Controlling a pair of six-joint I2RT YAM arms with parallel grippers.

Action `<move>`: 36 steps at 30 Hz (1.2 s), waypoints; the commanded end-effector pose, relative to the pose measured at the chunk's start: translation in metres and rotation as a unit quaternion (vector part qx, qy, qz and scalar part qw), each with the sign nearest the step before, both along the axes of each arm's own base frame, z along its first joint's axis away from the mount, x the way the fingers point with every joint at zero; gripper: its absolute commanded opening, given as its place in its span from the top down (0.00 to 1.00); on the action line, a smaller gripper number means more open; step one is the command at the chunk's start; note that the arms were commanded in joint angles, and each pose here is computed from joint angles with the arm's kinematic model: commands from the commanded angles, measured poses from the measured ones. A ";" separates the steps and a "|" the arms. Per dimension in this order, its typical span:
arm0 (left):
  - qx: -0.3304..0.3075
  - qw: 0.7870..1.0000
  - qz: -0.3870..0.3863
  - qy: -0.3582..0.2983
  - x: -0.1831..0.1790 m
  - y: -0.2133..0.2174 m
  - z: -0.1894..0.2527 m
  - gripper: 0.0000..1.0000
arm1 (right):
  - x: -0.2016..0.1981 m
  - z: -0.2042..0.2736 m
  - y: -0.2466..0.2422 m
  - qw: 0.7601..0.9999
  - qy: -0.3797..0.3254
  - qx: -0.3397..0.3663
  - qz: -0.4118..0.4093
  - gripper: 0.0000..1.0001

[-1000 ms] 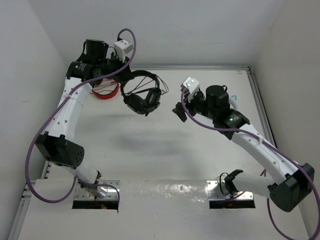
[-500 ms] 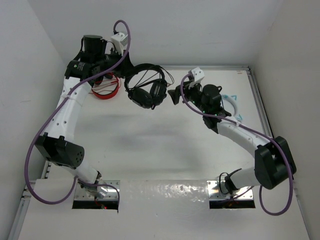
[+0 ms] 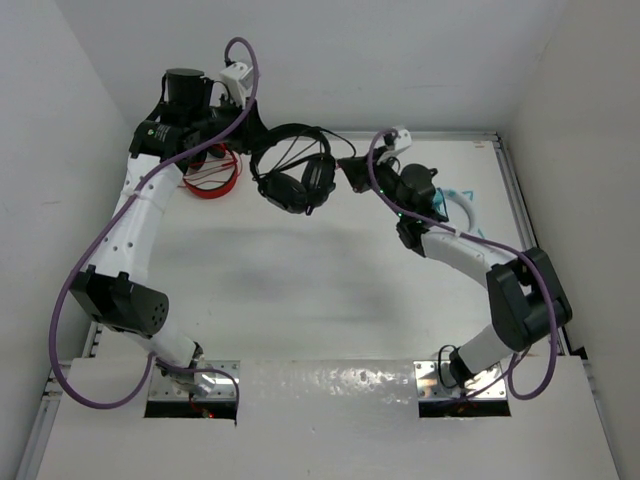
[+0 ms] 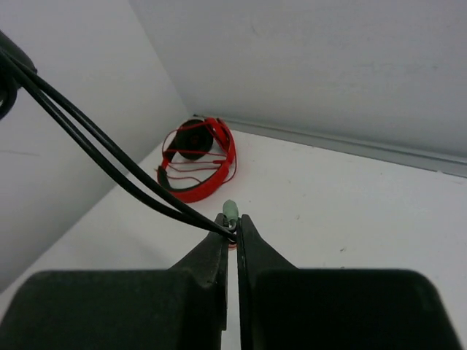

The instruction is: Wrap the headphones

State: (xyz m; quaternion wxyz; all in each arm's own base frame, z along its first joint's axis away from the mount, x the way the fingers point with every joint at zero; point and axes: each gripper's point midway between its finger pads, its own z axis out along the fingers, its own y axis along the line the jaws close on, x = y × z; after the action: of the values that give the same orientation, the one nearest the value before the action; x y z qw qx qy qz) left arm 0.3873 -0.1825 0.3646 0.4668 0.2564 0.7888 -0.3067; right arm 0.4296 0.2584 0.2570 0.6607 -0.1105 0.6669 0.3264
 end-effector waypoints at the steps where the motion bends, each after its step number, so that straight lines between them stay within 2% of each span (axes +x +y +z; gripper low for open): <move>1: -0.036 0.998 0.001 -0.049 -0.011 -0.003 0.045 1.00 | -0.011 0.046 -0.029 0.994 -0.029 0.103 -0.008 1.00; 5: -0.085 0.995 -0.028 -0.038 -0.014 -0.014 0.057 1.00 | -0.035 0.032 -0.024 0.993 -0.003 0.105 0.048 1.00; 7: -0.111 0.993 -0.042 -0.020 -0.016 -0.021 0.061 1.00 | -0.047 0.025 -0.005 0.990 0.023 0.108 0.083 1.00; 10: -0.135 0.990 -0.044 0.000 -0.012 -0.027 0.061 1.00 | -0.060 0.022 0.025 0.987 0.026 0.115 0.113 1.00; 14: -0.159 0.987 -0.021 0.021 -0.005 -0.028 0.054 1.00 | -0.065 0.008 0.065 0.981 0.047 0.120 0.148 1.00; 17: -0.137 0.989 0.048 0.025 0.013 -0.014 0.033 1.00 | -0.080 0.015 0.081 0.969 0.048 0.160 0.182 1.00; 18: -0.117 0.988 0.102 0.022 0.027 0.000 0.023 1.00 | -0.084 0.016 0.083 0.966 0.052 0.168 0.189 1.00; 20: -0.078 0.982 0.167 0.036 0.039 0.020 0.001 1.00 | -0.098 0.009 0.086 0.965 0.054 0.163 0.197 1.00; 24: -0.046 0.972 0.229 0.030 0.054 0.041 -0.015 1.00 | -0.111 -0.004 0.086 0.967 0.066 0.151 0.196 1.00; 28: -0.044 0.967 0.249 0.034 0.061 0.045 -0.022 1.00 | -0.119 -0.024 0.093 0.965 0.095 0.141 0.200 1.00; 36: -0.041 0.971 0.230 0.039 0.062 0.037 -0.045 1.00 | -0.112 -0.028 0.109 0.965 0.092 0.144 0.201 1.00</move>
State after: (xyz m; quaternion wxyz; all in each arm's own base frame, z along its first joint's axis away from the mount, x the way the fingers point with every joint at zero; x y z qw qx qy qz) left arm 0.4237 -0.1458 0.2846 0.4260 0.0460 0.8740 -0.2292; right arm 0.3248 0.3525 0.2160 0.5261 -0.0971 0.6564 0.5319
